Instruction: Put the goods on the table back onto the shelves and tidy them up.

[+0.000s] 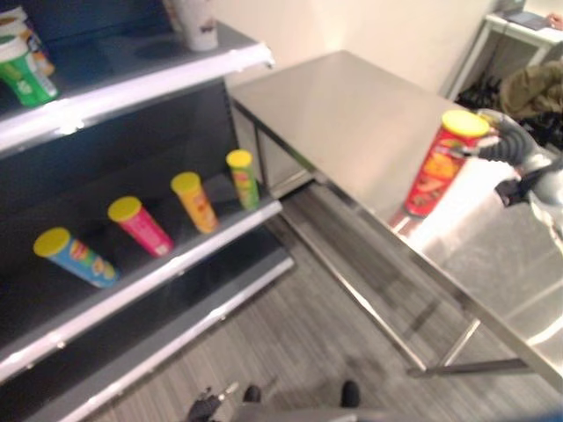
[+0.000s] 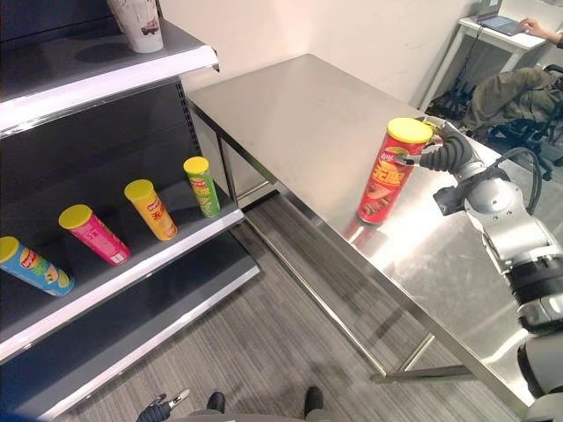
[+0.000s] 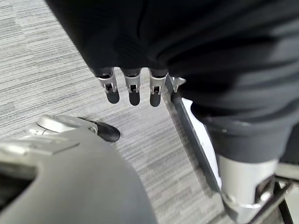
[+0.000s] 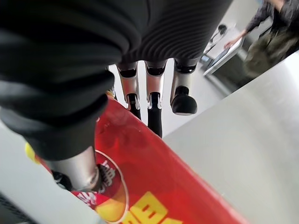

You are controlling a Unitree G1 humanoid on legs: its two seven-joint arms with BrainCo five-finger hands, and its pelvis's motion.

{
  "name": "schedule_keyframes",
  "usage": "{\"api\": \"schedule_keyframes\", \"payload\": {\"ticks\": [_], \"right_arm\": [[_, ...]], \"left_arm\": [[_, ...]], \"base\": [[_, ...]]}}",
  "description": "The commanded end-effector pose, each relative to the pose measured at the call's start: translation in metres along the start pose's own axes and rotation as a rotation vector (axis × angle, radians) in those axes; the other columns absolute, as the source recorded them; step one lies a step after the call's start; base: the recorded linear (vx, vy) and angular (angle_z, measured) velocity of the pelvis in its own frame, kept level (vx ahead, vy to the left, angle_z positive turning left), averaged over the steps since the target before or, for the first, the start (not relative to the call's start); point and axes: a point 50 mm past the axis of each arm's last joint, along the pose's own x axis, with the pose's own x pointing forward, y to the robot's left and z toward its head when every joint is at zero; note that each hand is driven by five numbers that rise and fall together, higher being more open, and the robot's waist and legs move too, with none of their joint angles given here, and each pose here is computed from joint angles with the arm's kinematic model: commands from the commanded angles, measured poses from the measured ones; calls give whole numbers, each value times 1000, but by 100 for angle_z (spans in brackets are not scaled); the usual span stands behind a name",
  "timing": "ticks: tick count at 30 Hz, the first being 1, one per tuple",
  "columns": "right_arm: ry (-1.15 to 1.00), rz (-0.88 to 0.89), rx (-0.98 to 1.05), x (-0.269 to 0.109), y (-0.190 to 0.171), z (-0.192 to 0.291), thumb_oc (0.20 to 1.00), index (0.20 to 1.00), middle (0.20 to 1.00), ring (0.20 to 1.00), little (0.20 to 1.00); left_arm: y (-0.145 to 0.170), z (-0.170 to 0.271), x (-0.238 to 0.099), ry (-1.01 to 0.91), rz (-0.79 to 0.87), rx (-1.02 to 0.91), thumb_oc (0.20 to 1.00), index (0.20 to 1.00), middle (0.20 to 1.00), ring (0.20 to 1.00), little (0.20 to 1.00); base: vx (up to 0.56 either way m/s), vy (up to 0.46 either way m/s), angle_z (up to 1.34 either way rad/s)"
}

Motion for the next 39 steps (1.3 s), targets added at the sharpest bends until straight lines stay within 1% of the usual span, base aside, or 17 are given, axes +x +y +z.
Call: {"api": "schedule_keyframes", "payload": {"ticks": [1, 2, 3, 4, 6, 7, 8, 12, 14, 19, 25, 26, 27, 29, 33, 35, 39], "right_arm": [[-242, -106, 101, -1, -7, 45, 200, 200, 200, 200, 200], [-353, -131, 191, -8, 0, 61, 200, 200, 200, 200, 200], [-390, -142, 219, -10, 1, 67, 200, 200, 200, 200, 200], [-389, -143, 220, -11, 1, 67, 200, 200, 200, 200, 200], [-507, -149, 278, -17, 9, 88, 200, 200, 200, 200, 200], [-507, -149, 278, -18, 9, 88, 200, 200, 200, 200, 200], [-589, -147, 320, -23, 14, 103, 200, 200, 200, 200, 200], [-705, -132, 339, -33, 21, 127, 200, 200, 200, 200, 200], [-708, -125, 334, -35, 24, 127, 200, 200, 200, 200, 200], [-741, -48, 362, -44, 47, 134, 200, 200, 200, 200, 200], [-746, -34, 363, -47, 50, 134, 200, 200, 200, 200, 200], [-756, -34, 372, -49, 51, 137, 200, 200, 200, 200, 200], [-751, -91, 388, -55, 44, 131, 200, 200, 200, 200, 200], [-759, -128, 412, -57, 41, 131, 200, 200, 200, 200, 200], [-780, -156, 400, -60, 37, 134, 200, 200, 200, 200, 200], [-760, -169, 393, -67, 38, 126, 200, 200, 200, 200, 200], [-752, -136, 385, -67, 42, 124, 200, 200, 200, 200, 200]], "left_arm": [[11, 14, 3, -36, 34, 28, 1000, 1000, 1000, 1000, 1000], [11, 15, 3, -43, 37, 27, 1000, 1000, 1000, 1000, 1000], [11, 16, 3, -45, 36, 25, 1000, 1000, 1000, 1000, 1000], [11, 16, 3, -45, 36, 26, 1000, 1000, 1000, 1000, 1000], [8, 14, 3, -42, 29, 18, 1000, 1000, 1000, 1000, 1000], [8, 14, 3, -42, 29, 18, 1000, 1000, 1000, 1000, 1000], [6, 10, 2, -38, 23, 10, 1000, 1000, 1000, 1000, 1000], [6, 13, 2, -49, 32, -23, 1000, 1000, 1000, 1000, 1000], [7, 13, 2, -50, 35, -29, 1000, 1000, 1000, 1000, 1000], [11, 1, 1, 0, 54, -48, 1000, 1000, 1000, 1000, 1000], [13, 3, 1, -4, 61, -46, 1000, 1000, 1000, 1000, 1000], [13, 8, 3, -14, 61, -21, 1000, 1000, 1000, 1000, 1000], [11, 16, 4, -34, 42, 46, 1000, 1000, 1000, 1000, 1000], [14, 22, 6, -44, 36, 103, 1000, 1000, 1000, 1000, 1000], [20, 31, 7, -65, 47, 140, 1000, 1000, 1000, 1000, 1000], [22, 34, 7, -71, 50, 161, 1000, 1000, 1000, 1000, 1000], [19, 40, 8, -86, 39, 183, 1000, 1000, 1000, 1000, 1000]], "base": [[-39, -125, 0], [-26, -97, 0], [-26, -97, 1], [-33, -100, 0], [-42, -125, 8], [-82, -156, 18], [-107, -147, 16], [-167, -136, 32], [-116, -67, 77], [-51, 134, 65], [-37, 115, 43], [-165, 698, 16], [-206, 853, 61], [-159, 541, 107], [-96, 286, 37], [-41, 313, 13], [-27, 150, 72]]}}
